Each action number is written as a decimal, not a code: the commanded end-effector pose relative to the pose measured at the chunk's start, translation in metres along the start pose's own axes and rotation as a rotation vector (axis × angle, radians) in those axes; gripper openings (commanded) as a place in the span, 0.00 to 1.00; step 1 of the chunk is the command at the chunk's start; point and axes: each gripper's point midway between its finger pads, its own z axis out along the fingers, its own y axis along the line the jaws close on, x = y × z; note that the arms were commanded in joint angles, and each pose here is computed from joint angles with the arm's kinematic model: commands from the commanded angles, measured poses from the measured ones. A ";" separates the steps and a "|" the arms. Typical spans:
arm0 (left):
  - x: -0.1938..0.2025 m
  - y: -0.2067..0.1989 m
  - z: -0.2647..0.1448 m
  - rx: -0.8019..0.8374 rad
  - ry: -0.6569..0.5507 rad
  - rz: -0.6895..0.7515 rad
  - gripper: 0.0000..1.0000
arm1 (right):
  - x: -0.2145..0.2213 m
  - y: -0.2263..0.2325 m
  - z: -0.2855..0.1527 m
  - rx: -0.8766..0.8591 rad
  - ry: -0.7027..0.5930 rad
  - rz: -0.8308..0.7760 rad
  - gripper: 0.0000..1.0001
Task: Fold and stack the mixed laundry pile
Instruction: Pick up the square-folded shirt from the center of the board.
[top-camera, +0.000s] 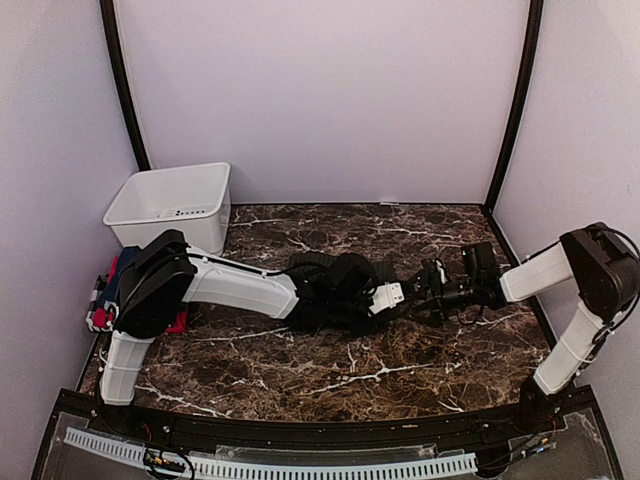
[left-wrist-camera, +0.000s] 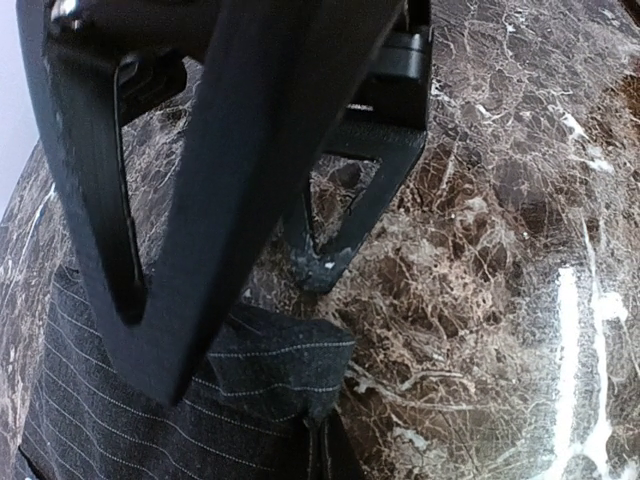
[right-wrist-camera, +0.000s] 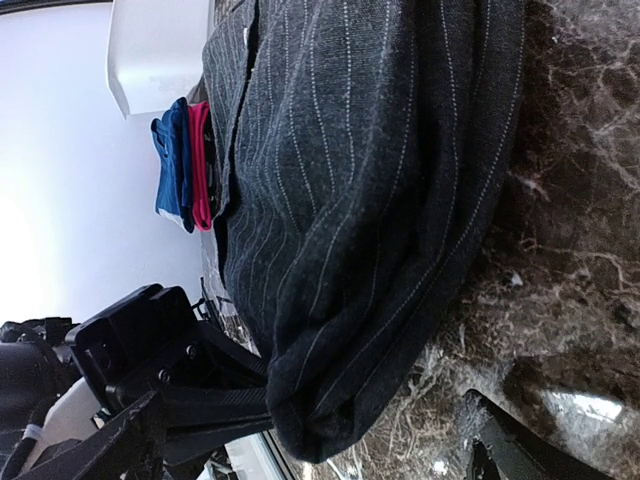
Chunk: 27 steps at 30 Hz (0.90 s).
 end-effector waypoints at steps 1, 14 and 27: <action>-0.046 0.011 -0.030 -0.003 -0.113 -0.024 0.00 | -0.013 0.013 0.015 -0.054 0.001 -0.013 0.95; -0.052 -0.011 -0.042 0.042 -0.160 0.027 0.00 | -0.020 0.013 0.052 -0.149 0.101 0.073 0.73; -0.051 -0.016 -0.045 0.026 -0.161 0.043 0.07 | -0.010 -0.002 0.052 -0.042 0.122 0.106 0.19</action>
